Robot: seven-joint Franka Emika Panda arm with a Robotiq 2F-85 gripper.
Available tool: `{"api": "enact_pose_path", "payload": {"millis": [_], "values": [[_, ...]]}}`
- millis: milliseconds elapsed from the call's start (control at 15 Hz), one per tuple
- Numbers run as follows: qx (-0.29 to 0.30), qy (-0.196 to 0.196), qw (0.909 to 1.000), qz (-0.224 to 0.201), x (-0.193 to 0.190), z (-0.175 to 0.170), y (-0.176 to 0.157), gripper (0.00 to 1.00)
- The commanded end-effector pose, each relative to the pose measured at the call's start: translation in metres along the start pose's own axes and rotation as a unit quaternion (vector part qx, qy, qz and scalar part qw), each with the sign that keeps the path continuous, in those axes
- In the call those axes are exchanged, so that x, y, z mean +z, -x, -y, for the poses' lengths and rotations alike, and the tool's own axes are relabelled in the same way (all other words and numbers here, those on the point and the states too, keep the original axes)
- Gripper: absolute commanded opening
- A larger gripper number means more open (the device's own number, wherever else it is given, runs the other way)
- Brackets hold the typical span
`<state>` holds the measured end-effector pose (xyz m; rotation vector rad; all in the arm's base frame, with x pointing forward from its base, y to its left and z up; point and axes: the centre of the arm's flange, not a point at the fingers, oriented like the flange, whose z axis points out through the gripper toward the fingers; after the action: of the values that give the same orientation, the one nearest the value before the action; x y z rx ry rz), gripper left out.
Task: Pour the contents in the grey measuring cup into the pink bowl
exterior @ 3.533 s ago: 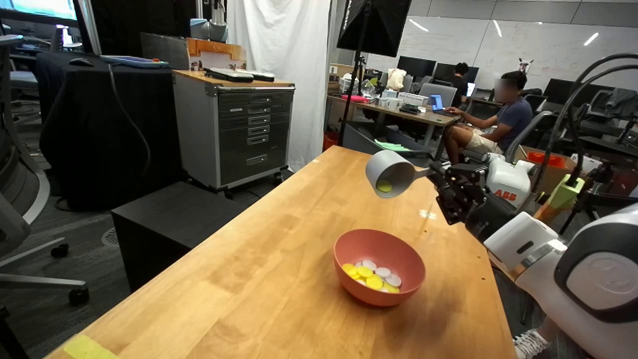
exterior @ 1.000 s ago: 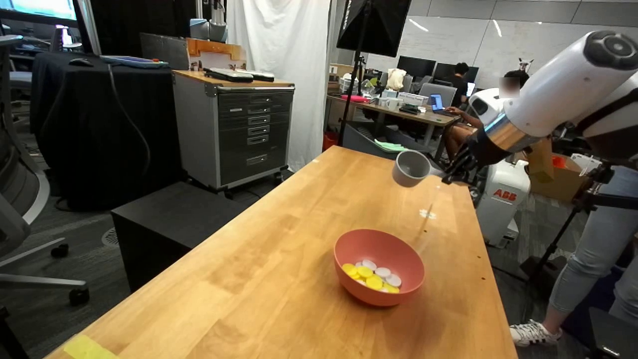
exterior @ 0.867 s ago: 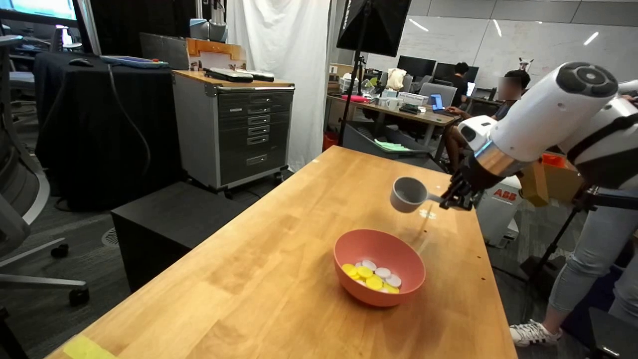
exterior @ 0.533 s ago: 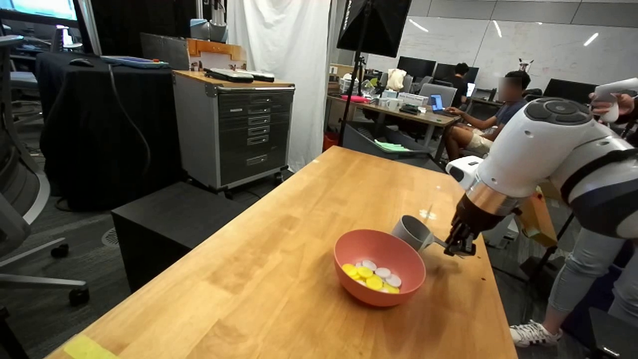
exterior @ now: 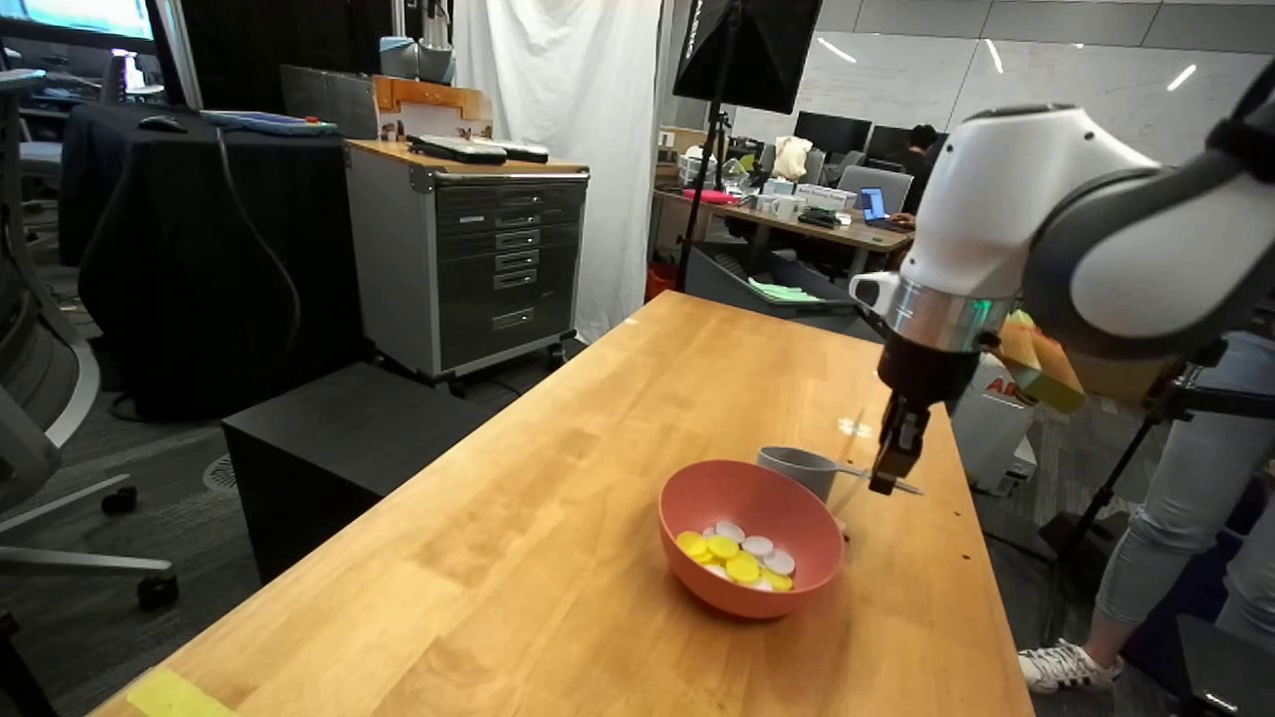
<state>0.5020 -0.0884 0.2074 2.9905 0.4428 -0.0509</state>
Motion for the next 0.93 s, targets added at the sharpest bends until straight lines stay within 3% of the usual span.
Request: {"api": "enact_pose_path", "payload": {"millis": [0, 333, 867], "values": [[0.007, -0.031, 0.9994, 0.013, -0.075, -0.035, -0.047, 0.06], [0.014, -0.036, 0.9992, 0.011, -0.158, -0.066, -0.085, 0.06], [0.026, -0.014, 0.9995, 0.01, -0.187, -0.086, -0.104, 0.06]]}}
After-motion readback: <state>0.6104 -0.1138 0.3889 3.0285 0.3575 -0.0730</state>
